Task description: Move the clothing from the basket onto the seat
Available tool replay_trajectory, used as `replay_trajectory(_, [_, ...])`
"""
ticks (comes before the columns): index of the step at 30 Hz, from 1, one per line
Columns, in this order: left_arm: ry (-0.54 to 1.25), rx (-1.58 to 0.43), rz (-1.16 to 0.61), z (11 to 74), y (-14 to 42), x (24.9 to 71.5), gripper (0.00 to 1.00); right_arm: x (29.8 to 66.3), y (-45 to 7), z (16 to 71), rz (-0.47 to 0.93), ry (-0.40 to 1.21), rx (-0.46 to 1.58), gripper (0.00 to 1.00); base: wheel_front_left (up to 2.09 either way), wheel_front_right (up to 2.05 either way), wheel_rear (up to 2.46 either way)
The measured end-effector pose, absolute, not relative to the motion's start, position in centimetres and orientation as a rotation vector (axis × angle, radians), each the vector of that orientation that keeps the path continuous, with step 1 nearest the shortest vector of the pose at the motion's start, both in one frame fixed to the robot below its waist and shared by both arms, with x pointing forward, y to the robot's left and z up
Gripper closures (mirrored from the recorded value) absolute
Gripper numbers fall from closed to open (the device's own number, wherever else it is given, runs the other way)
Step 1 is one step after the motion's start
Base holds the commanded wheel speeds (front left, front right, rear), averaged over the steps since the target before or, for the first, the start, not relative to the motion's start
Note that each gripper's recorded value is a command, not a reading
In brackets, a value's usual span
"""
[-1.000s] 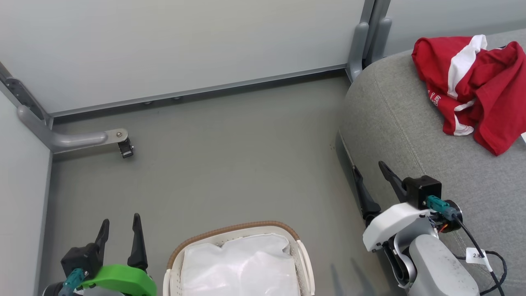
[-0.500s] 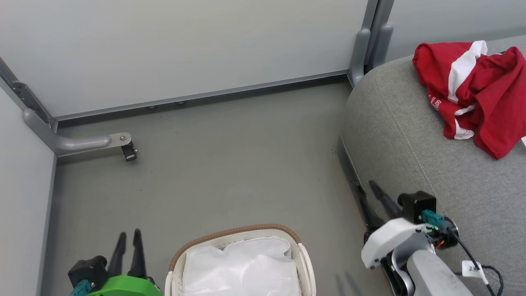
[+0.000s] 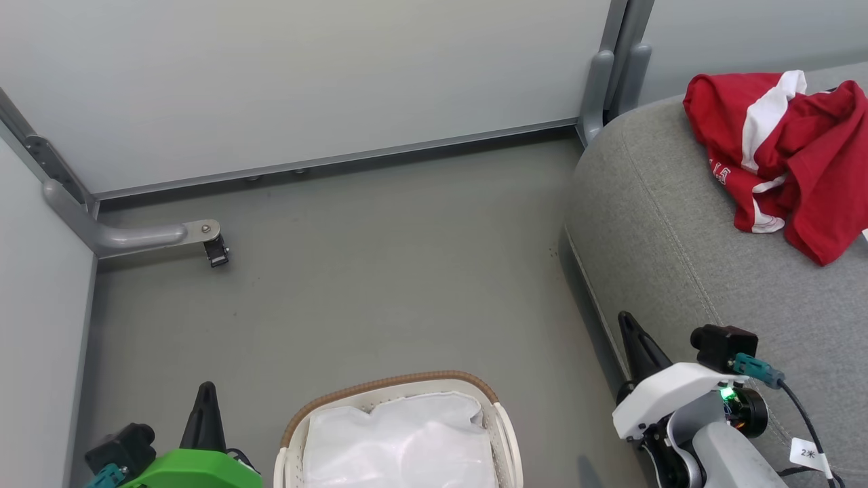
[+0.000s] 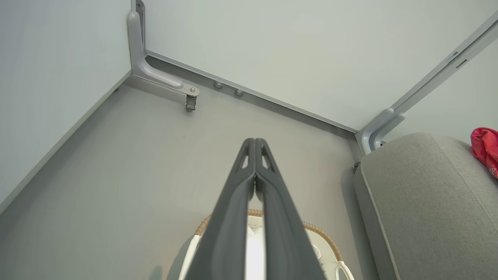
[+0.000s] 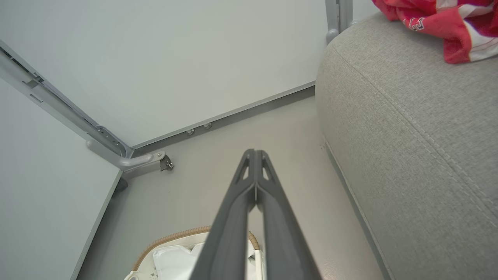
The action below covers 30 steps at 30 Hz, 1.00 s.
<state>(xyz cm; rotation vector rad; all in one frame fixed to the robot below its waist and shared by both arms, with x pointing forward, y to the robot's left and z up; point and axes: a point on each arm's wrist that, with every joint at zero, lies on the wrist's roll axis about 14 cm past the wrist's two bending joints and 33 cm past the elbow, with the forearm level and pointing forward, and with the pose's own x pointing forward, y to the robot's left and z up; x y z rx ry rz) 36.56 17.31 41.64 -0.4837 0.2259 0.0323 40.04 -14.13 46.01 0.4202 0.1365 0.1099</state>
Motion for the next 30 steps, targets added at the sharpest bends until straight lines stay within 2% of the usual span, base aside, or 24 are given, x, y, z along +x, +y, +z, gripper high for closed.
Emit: replay_trajectory(30, [0.185, -0.892, 0.110, 43.6, 18.6, 37.3, 1.00, 39.8, -16.8, 47.0, -0.010, 0.125, 0.858, 1.00, 0.00, 0.00, 0.00])
